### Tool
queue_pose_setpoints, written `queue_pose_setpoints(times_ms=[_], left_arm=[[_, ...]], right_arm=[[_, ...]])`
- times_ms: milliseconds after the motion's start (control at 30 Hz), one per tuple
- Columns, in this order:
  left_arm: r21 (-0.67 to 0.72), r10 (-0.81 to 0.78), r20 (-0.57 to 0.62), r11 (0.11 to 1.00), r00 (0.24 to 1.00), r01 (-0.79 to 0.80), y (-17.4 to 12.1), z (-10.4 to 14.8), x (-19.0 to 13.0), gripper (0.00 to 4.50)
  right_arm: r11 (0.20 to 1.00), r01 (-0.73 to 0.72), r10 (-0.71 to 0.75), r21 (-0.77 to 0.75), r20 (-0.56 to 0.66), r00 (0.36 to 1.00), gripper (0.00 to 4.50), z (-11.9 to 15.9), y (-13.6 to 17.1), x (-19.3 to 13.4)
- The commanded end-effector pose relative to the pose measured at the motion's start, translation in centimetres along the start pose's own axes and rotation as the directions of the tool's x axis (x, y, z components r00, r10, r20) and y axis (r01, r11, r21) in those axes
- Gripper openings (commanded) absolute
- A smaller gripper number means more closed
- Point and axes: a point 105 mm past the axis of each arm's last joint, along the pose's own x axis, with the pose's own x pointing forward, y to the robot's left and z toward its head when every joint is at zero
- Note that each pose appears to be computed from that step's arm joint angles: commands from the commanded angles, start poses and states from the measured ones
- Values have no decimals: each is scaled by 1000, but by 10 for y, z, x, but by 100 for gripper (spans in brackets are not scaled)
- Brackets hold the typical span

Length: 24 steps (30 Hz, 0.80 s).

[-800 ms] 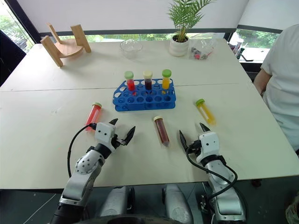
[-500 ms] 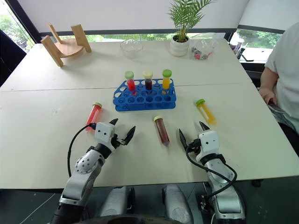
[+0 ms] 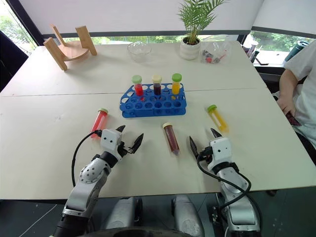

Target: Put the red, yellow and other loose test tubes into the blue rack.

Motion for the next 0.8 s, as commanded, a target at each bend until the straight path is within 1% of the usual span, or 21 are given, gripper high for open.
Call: queue_pose_setpoints(times_ms=[33,167,233,333,400,433,467,533,600,700,800], left_arm=[[-15,-16,-8,1000,1000,16,-4,-2,1,445],[-14,-21,-2,1000,1000,21,-2,1,0,445],[-4,-74,1,997,997,74,2,10,-3,445],[13,-208,-13,978,978,208,8,31,-10,445],[27,-320,-12,947,947,320,11,52,-15,445],[34,-372,-24,927,928,373,14,62,-18,445],[59,-469,-56,880,881,472,21,79,-23,445],[82,-584,-108,802,805,592,28,102,-32,445],[83,-639,-141,754,756,652,31,113,-36,445],[77,-681,-162,713,714,697,34,124,-37,445],[108,-691,-156,698,706,708,38,137,-33,445]], right_arm=[[1000,5,-5,-8,30,1000,450,11,-6,1],[999,-34,35,-31,27,999,450,20,-7,2],[992,-104,104,-77,-6,995,450,30,-7,3],[982,-158,150,-102,-77,986,450,52,-21,9],[977,-189,177,-102,-117,977,450,70,-33,15],[973,-201,182,-111,-159,970,450,76,-41,19],[963,-245,209,-111,-263,942,450,84,-53,30],[962,-260,207,-80,-404,891,450,95,-73,41],[967,-253,209,-21,-503,839,450,96,-82,49],[972,-233,200,22,-597,777,450,89,-91,59],[971,-230,211,59,-657,724,450,79,-98,71]])
